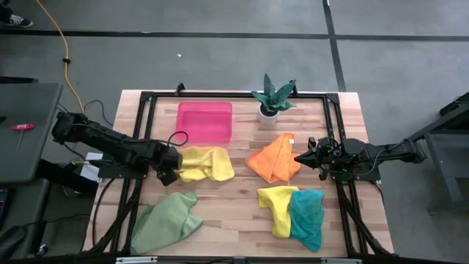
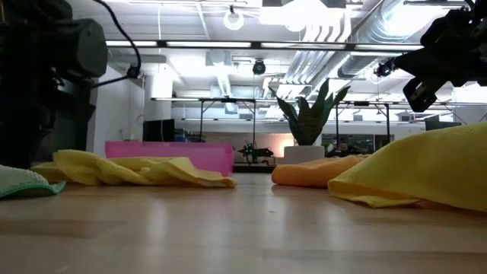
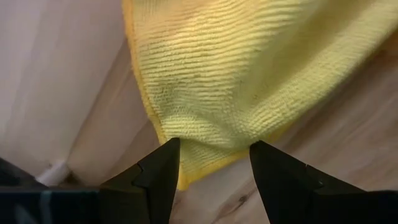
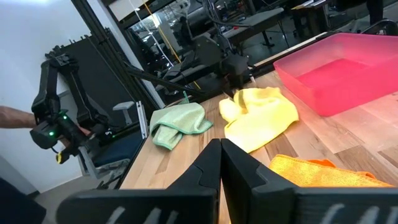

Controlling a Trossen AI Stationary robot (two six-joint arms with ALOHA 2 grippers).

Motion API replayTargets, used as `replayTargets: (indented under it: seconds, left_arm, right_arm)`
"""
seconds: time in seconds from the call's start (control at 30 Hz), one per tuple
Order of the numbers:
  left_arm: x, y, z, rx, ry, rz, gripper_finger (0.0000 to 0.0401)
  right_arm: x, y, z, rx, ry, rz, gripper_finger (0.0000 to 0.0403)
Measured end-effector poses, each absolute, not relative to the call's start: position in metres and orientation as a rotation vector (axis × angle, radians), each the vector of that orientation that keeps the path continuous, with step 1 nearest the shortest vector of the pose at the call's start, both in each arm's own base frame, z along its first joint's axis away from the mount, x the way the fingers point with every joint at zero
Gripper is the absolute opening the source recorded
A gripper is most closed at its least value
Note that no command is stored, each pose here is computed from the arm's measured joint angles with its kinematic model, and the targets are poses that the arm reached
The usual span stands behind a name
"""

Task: Fold microfiber towels
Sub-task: Fold the top yellow microfiber towel

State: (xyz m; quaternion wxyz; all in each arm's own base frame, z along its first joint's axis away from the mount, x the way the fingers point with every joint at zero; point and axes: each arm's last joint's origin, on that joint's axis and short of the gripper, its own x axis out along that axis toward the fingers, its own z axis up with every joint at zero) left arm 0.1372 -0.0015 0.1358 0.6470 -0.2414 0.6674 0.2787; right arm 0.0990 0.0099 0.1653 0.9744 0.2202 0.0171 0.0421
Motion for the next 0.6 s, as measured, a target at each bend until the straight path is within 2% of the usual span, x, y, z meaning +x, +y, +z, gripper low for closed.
replayTargets:
  seconds: [0.17,0.27,0.37,0.5,0.6]
  left_arm:
    - [0.136,0.002,0.135,-0.581,1.511,0.660,0.0183]
    - [0.137,0.004,0.135,-0.586,1.502,0.657,0.0165]
    - [0.138,0.003,0.135,-0.584,1.504,0.639,0.0117]
    - [0.142,0.003,0.139,-0.572,1.501,0.604,0.0023]
    - [0.153,0.004,0.150,-0.534,1.448,0.569,0.0013]
  right_arm:
    - [0.099,0.010,0.165,0.444,0.034,0.085,0.0000]
    - [0.099,0.010,0.165,0.444,0.034,0.085,0.0000]
    - [0.099,0.010,0.165,0.444,0.035,0.085,0.0000]
    - [0.099,0.010,0.165,0.444,0.034,0.085,0.0000]
    - [0.099,0.010,0.165,0.444,0.034,0.085,0.0000]
